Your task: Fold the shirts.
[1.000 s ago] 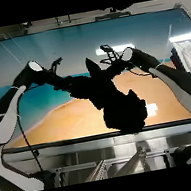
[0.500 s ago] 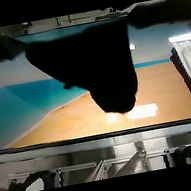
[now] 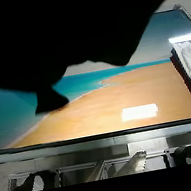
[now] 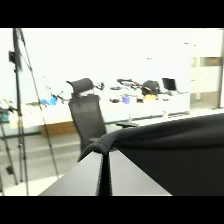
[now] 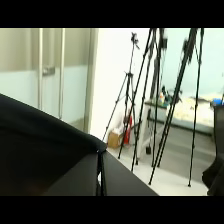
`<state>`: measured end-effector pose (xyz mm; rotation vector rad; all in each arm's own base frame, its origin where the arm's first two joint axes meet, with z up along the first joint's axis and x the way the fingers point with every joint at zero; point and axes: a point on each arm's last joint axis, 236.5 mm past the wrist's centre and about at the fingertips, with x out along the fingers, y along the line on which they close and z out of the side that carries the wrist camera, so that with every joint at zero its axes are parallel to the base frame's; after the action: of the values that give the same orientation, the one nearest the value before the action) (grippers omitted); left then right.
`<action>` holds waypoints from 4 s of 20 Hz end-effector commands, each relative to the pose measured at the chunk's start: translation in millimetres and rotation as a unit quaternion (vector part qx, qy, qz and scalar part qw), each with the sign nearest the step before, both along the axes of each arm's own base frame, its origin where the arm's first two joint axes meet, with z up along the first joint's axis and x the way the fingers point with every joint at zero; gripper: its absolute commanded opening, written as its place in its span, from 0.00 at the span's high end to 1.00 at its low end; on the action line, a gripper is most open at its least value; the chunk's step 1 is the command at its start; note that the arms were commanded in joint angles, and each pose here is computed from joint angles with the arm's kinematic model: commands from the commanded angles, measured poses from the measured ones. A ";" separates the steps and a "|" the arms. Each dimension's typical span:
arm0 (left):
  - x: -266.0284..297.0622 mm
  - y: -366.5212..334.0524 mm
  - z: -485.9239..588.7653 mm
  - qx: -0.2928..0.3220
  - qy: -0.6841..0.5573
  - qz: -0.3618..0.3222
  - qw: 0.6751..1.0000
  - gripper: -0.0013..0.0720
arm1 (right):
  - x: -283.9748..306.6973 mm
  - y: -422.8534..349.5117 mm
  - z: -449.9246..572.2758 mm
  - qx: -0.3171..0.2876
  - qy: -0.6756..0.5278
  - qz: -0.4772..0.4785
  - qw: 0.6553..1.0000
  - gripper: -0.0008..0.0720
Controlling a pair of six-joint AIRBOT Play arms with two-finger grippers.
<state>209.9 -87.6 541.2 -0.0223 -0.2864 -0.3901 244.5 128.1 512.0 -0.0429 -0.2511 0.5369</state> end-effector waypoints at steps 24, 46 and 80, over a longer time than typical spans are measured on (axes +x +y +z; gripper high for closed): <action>290.7 108.7 -564.6 -0.002 0.671 -0.045 0.740 0.02 | 137.0 -30.8 -446.0 0.016 0.721 0.007 0.693 0.52; 421.2 160.1 -645.0 -0.103 0.607 0.042 0.787 0.04 | -22.8 -22.9 -580.5 0.250 0.764 -0.132 0.580 0.30; 264.2 104.6 -600.4 -0.182 0.743 -0.174 0.621 0.96 | 305.6 -100.8 -551.9 0.303 0.582 -0.089 0.750 0.97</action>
<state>527.6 18.9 -46.8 -0.8064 1.1676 -0.6085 472.7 46.6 -68.9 0.9012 0.9156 0.1033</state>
